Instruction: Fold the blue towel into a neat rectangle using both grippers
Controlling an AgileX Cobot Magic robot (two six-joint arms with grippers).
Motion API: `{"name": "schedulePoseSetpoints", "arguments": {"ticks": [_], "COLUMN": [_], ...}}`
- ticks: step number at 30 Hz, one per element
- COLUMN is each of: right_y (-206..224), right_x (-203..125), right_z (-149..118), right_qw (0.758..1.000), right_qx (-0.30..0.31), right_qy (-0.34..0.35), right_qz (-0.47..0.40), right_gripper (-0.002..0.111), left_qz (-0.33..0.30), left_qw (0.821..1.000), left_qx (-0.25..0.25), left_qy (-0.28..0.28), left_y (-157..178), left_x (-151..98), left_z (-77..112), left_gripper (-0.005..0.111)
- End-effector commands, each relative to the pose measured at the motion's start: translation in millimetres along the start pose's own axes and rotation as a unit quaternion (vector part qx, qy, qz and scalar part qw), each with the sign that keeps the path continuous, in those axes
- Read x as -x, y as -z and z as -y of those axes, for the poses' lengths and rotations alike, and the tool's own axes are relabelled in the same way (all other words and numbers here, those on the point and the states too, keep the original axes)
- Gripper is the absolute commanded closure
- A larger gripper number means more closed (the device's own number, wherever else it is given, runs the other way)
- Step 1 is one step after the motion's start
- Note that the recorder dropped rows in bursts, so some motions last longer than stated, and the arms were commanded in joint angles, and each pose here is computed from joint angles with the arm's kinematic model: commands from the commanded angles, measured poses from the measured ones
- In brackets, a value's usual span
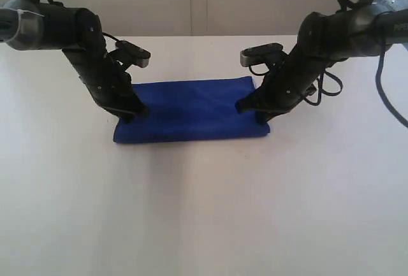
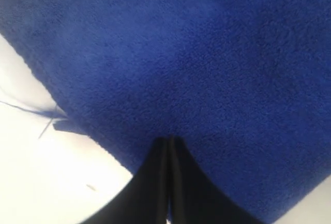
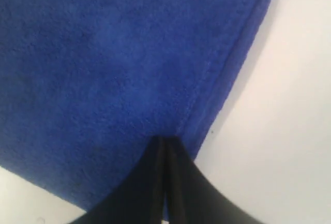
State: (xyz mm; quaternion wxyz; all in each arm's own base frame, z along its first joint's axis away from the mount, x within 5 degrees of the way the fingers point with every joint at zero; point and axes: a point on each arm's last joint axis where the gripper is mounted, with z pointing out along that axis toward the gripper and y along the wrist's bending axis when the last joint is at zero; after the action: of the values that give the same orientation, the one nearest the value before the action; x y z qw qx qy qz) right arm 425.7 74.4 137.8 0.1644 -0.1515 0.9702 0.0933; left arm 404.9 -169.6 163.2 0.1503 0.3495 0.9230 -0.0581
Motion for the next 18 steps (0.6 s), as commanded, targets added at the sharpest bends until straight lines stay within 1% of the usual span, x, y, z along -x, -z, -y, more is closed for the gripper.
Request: {"name": "schedulePoseSetpoints", "arguments": {"ticks": [1,5,9,14,18], "right_y": [-3.2,-2.9,-2.5,-2.5,1.1], "right_x": [-6.5,-9.8,-12.9,-14.4,-12.0], "right_z": [3.6,5.7,4.6,3.3,3.0], "right_qw": [0.999,0.997,0.995,0.995,0.995], "right_qx": [-0.009,-0.022,-0.018,-0.015,-0.017], "right_qy": [-0.029,-0.058,-0.069,-0.07,-0.07], "right_qz": [-0.032,-0.049,-0.066,-0.075,-0.066], "right_gripper": [0.108,0.108,0.108,0.108,0.108], "left_qz": [-0.02,-0.042,-0.056,-0.059,-0.048], "left_qw": [1.0,0.999,0.998,0.997,0.997], "left_qx": [-0.006,0.0,0.014,0.022,0.027], "left_qy": [0.0,-0.013,-0.03,-0.048,-0.049], "left_y": [-4.8,-8.7,-10.1,-10.0,-6.5], "left_x": [-3.9,-8.2,-10.7,-11.0,-8.5], "left_z": [-1.5,-3.0,-6.0,-7.7,-8.2], "left_gripper": [0.107,0.107,0.107,0.107,0.107]}}
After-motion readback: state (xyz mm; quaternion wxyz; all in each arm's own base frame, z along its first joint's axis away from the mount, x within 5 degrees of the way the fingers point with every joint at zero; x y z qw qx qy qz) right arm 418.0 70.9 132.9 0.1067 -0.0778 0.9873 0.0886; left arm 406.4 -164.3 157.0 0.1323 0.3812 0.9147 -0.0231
